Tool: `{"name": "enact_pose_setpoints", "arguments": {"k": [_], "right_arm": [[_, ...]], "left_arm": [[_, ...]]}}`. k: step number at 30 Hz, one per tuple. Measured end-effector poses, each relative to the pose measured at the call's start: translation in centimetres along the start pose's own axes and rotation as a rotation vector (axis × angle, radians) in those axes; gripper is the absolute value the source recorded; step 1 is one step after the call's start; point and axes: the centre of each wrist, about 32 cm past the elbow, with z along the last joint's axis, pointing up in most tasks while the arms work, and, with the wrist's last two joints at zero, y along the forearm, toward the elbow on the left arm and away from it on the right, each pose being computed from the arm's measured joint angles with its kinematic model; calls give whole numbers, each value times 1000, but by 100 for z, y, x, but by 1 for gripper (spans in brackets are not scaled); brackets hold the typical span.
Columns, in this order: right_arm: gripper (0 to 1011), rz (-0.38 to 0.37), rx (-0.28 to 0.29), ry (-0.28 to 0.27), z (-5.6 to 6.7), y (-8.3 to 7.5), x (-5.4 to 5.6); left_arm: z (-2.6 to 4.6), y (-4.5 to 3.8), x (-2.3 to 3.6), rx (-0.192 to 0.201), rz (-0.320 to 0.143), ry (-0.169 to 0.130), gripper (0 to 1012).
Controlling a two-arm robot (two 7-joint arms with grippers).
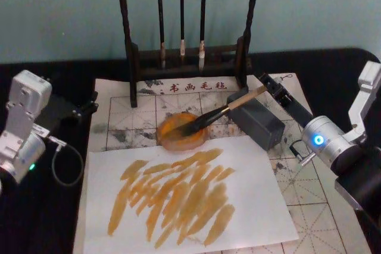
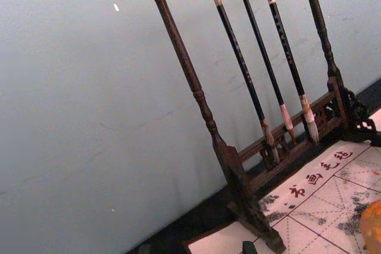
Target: Pick up the brush from the inkstone, write on the paper, then place the brush back to its original position.
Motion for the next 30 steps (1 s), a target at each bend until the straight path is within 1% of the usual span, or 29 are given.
{"name": "enact_pose_setpoints", "arguments": {"k": [1,2,3,4,10,14,20,25,26,30], "right_arm": [[933,0,0,0,0,0,0],[933,0,0,0,0,0,0],[992,0,0,0,0,0,0],[1002,0,0,0,0,0,0],[1000,0,0,0,0,0,0],[1000,3,11,-5,18,-10,-7],[1000,-7,25,-43,84,-93,-5],[1000,-27,50,-110,152,-202,-7],[1000,-33,58,-149,171,-258,0],[1000,-39,72,-252,201,-363,18]], "left_arm": [[0,0,0,0,0,0,1001],[0,0,0,0,0,0,1001],[0,0,0,0,0,0,1001],[0,0,0,0,0,0,1001],[0,0,0,0,0,0,1001],[0,0,0,0,0,0,1001],[0,0,0,0,0,0,1001],[0,0,0,0,0,0,1001],[0,0,0,0,0,0,1001],[0,0,0,0,0,0,1001]]}}
